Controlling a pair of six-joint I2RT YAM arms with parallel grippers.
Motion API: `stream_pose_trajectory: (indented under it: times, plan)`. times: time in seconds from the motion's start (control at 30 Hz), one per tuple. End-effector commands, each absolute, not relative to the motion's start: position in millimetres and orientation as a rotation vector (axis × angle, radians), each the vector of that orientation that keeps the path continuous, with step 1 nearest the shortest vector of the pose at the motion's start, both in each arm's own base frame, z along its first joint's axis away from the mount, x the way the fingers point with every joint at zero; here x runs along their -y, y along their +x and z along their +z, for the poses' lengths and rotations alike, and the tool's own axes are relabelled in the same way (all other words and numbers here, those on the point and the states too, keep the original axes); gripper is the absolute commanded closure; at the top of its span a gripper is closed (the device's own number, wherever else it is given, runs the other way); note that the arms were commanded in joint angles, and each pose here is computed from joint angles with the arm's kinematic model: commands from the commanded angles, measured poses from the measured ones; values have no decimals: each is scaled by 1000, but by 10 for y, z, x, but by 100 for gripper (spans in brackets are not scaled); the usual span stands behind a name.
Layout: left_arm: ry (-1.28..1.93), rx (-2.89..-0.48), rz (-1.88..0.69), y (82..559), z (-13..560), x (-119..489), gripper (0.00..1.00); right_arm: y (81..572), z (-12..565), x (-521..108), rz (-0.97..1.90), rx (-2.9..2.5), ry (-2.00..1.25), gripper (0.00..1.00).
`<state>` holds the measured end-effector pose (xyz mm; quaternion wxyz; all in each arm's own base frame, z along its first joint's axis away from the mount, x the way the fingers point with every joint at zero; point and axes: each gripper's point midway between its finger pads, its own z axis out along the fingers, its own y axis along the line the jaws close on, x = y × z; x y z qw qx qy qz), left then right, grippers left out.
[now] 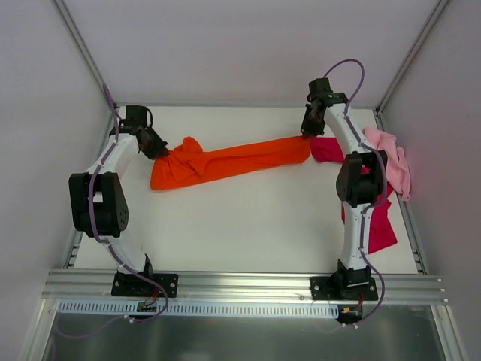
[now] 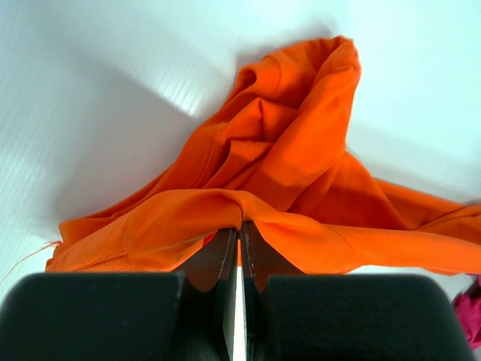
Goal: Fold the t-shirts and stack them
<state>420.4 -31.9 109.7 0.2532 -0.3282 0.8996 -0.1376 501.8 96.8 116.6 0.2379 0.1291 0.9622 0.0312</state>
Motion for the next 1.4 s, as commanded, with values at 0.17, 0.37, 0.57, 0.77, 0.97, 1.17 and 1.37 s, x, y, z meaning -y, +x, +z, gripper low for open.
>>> stream_pose_trajectory:
  times: [0.17,0.37,0.57,0.77,0.97,1.17,1.37]
  plan:
    - [-861,-2424,-334,4546,1199,209,100,5341,1371,-938,62,-2560,308,99]
    - [-852,-2449,-324,4671,1106,207,100,5475,1283,-893,48,-2534,306,99]
    - [-847,-2436,-289,4776,1068,135,100,5503,1157,-854,20,-2533,279,99]
    - [-874,-2444,-297,4919,1020,117,100,5628,1160,-855,32,-2507,286,99]
    - [-898,-2457,-272,4975,912,55,100,5624,1024,-866,36,-2522,312,99]
    - [-899,-2469,-253,5004,843,14,100,5644,954,-860,27,-2527,302,99]
    - [-909,-2482,-238,5049,779,-10,100,5673,920,-831,16,-2522,311,99]
